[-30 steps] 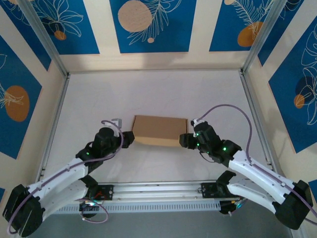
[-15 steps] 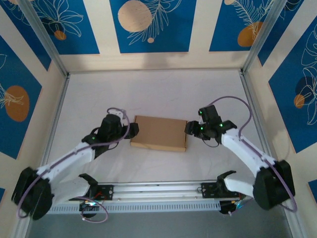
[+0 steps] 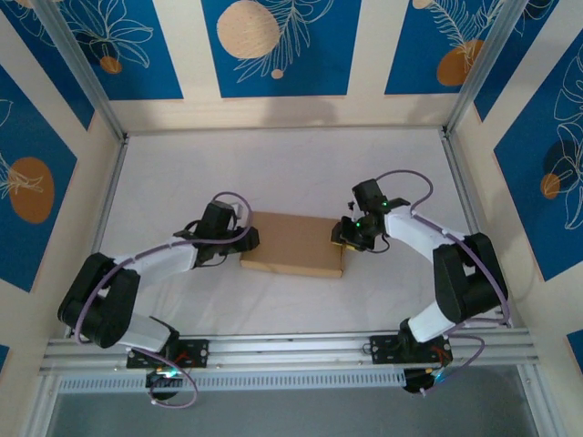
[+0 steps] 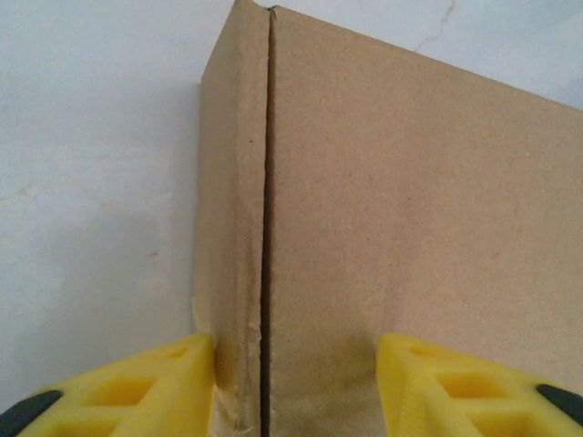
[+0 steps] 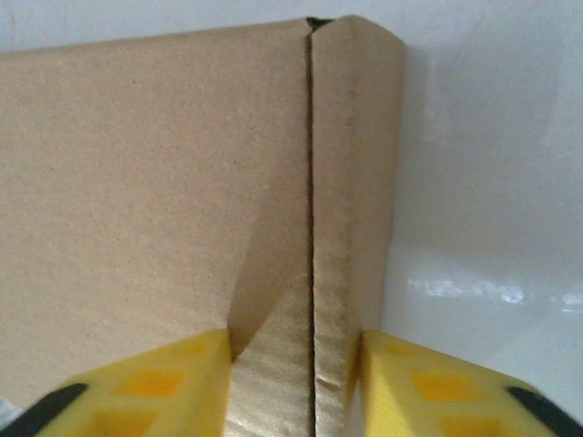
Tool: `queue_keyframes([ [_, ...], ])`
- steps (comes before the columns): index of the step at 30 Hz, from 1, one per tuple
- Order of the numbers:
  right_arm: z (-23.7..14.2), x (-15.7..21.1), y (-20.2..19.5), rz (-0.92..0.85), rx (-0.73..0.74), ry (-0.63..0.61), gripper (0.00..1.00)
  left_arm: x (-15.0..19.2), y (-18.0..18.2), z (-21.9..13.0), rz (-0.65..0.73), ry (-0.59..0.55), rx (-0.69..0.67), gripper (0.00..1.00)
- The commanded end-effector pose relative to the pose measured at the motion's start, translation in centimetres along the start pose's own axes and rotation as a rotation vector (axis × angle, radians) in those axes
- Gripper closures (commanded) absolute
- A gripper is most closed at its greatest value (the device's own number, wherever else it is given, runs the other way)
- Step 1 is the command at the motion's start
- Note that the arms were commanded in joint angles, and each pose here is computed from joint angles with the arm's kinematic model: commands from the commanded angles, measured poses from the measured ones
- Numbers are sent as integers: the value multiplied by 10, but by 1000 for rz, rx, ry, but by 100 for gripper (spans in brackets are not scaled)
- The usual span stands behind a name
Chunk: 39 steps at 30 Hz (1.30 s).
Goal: Fold the paper box
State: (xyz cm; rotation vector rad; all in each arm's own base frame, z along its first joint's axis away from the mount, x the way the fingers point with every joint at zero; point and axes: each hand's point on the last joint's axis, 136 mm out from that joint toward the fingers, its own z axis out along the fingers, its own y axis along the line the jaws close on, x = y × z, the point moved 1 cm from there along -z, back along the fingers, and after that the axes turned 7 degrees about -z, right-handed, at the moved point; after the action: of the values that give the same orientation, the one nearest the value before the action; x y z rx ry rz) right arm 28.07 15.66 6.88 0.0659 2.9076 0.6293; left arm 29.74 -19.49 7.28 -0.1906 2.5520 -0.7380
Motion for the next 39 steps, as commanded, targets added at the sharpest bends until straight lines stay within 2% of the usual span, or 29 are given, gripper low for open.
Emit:
queue_keyframes([
  [1, 5, 3, 9, -44, -17, 41, 66, 10, -14, 1, -40, 40, 104, 56],
  [10, 17, 15, 23, -109, 21, 101, 68, 37, -25, -4, -43, 87, 157, 76],
  [15, 23, 25, 22, -104, 14, 128, 68, 57, -27, -1, -43, 128, 161, 79],
  [19, 28, 32, 22, -104, 1, 155, 68, 76, -33, 2, -36, 171, 165, 79],
  [23, 24, 36, 20, -125, 31, 154, 67, 94, -38, -6, -12, 214, 146, 74],
  [29, 13, 41, 8, -135, 90, 106, 65, 93, -21, -27, -1, 166, 76, 69],
  [34, 14, 47, 6, -126, 103, 104, 64, 93, -14, -26, 11, 154, 48, 65],
  [39, 2, 42, 3, -119, 143, 42, 61, 85, -16, -25, 31, 130, 35, 62],
])
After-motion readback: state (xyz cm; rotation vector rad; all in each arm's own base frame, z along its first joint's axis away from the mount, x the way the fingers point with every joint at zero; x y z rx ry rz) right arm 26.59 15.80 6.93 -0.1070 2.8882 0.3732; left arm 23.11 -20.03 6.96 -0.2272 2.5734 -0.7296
